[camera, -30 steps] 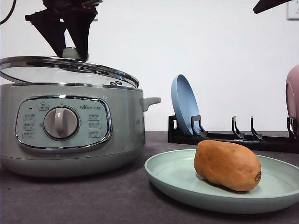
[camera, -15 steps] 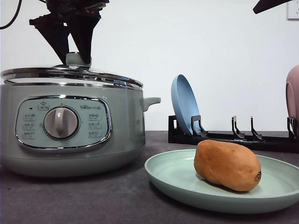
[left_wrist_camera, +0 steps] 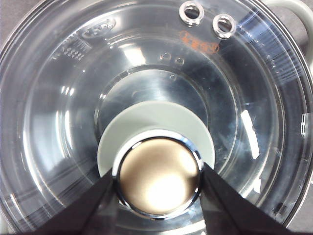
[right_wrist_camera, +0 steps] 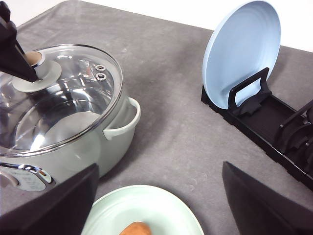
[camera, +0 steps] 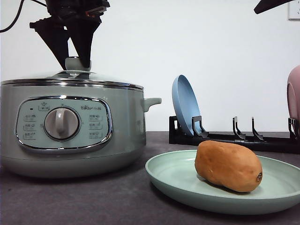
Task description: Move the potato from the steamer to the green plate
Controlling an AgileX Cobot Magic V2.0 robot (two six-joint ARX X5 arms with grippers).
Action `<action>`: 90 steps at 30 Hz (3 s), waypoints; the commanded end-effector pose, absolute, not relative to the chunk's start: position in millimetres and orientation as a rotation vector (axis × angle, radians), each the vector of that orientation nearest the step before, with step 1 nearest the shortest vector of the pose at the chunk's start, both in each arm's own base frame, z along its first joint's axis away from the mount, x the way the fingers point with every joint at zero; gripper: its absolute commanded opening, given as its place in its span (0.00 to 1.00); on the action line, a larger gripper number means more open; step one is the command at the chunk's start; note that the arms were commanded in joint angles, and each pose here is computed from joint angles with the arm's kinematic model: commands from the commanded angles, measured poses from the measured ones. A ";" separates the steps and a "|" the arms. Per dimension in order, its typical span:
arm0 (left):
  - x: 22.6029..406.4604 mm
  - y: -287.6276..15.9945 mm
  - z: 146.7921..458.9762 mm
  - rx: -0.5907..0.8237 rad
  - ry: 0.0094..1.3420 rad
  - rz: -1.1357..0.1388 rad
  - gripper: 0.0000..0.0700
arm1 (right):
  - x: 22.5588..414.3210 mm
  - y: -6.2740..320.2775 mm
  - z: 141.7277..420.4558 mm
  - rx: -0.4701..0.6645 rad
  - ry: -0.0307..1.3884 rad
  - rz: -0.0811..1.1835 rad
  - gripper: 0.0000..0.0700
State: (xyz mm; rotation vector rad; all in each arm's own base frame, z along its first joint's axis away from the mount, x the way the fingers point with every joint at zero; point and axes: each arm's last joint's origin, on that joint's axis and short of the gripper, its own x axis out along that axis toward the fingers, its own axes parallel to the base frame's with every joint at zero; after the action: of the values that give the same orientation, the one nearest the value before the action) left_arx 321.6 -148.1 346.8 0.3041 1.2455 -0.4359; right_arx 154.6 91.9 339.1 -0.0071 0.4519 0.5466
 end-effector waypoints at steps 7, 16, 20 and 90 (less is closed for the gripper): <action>325.7 -154.3 345.6 0.296 1.248 -0.447 0.80 | 154.8 92.8 343.5 -0.016 0.436 0.556 0.73; 305.2 -144.6 381.0 0.264 1.124 -0.450 0.80 | 154.5 92.6 342.7 -0.017 0.444 0.557 0.73; 287.8 -136.7 401.8 0.248 1.061 -0.459 0.79 | 153.9 92.5 341.2 -0.019 0.461 0.560 0.73; 174.4 -73.5 495.7 0.087 0.575 -0.622 0.00 | 134.5 92.1 319.8 0.070 0.811 0.829 0.00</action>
State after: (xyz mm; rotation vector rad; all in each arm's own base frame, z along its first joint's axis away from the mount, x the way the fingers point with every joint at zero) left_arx 183.5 -79.7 482.9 0.0811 0.6811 -0.6271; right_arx 133.8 90.8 315.2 0.0694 0.8303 0.8198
